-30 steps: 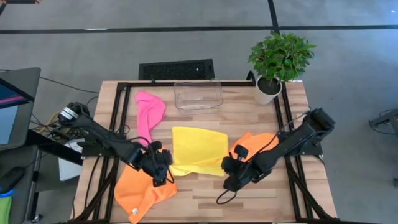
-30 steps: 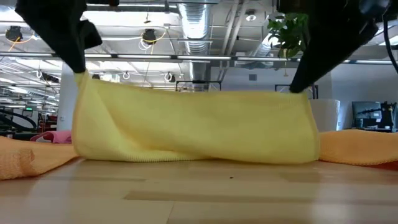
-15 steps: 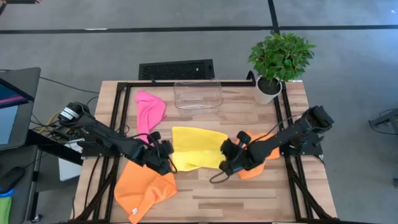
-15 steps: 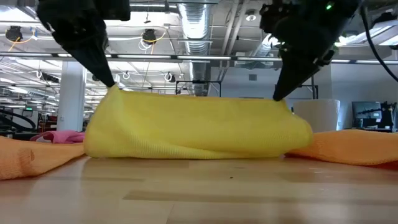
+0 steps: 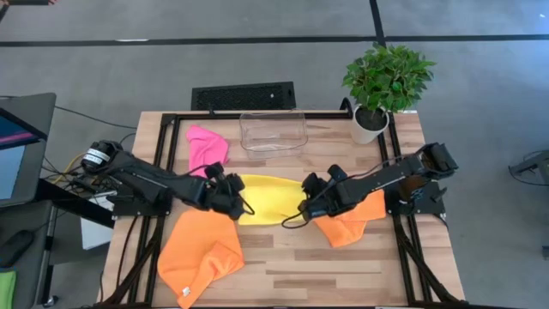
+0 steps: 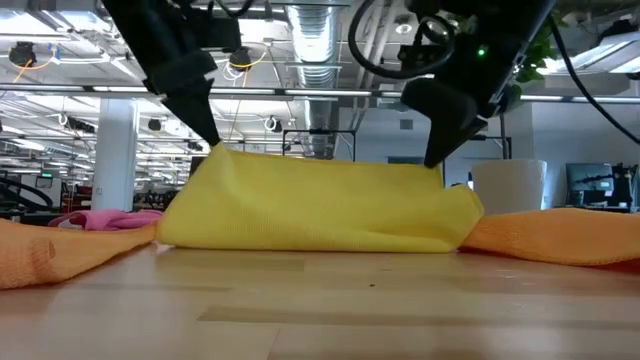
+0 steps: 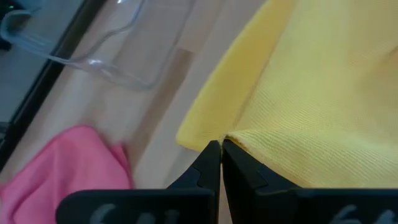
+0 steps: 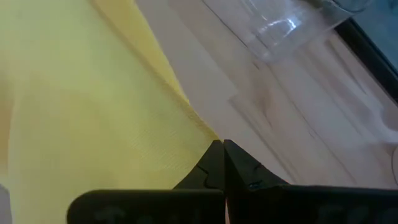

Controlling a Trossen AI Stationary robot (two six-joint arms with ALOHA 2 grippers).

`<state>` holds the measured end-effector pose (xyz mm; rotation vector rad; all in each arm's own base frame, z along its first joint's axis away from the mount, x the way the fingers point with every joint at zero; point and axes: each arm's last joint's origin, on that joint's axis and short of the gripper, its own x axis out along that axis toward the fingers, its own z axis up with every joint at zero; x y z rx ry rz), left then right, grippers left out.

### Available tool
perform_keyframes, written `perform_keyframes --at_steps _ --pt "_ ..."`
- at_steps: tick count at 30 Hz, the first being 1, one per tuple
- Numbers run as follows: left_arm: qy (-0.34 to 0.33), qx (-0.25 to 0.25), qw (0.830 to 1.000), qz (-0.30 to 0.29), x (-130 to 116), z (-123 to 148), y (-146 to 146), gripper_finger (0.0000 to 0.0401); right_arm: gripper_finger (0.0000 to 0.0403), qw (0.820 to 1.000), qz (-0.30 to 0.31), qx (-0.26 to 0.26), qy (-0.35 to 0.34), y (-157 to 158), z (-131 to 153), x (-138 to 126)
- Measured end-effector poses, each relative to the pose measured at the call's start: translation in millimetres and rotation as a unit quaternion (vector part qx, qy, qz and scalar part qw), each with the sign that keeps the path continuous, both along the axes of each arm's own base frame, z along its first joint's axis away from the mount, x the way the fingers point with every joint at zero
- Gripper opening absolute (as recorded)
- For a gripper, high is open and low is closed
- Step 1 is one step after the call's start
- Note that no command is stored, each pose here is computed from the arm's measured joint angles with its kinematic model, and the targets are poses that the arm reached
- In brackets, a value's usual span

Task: Fold microfiber towels
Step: Fold the yellow towel

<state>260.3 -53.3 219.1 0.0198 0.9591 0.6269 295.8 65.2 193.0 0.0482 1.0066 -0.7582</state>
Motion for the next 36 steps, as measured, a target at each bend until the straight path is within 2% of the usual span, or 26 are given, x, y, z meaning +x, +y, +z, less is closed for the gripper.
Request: perform_keyframes --at_steps 4,9,18,24,33,36 --pt "0.004 0.002 1.000 0.015 2.4 0.0 12.1 0.0000 0.0011 1.000 -0.012 0.000 0.007 -8.0 -3.3 -0.6" --pt "0.005 -0.021 0.999 0.024 4.5 -0.4 19.9 0.0000 0.0013 1.000 -0.020 0.000 0.012 -14.6 -4.8 -0.2" --pt "0.006 -0.020 0.999 0.041 5.9 -0.4 30.9 0.0004 0.0046 1.000 -0.017 -0.005 0.022 -23.6 -4.7 1.6" --pt "0.011 -0.017 0.999 0.049 6.5 -0.6 39.5 0.0048 0.0084 0.999 -0.015 0.003 0.031 -29.1 -5.1 2.5" --pt "0.013 -0.019 0.998 0.055 6.7 -0.7 44.4 0.0128 0.0166 0.999 -0.019 0.004 0.034 -33.7 -5.2 3.0" --pt "0.024 -0.050 0.998 0.027 6.9 -1.8 39.9 0.0138 0.0184 0.999 -0.001 0.020 0.044 -32.5 -4.8 2.7"
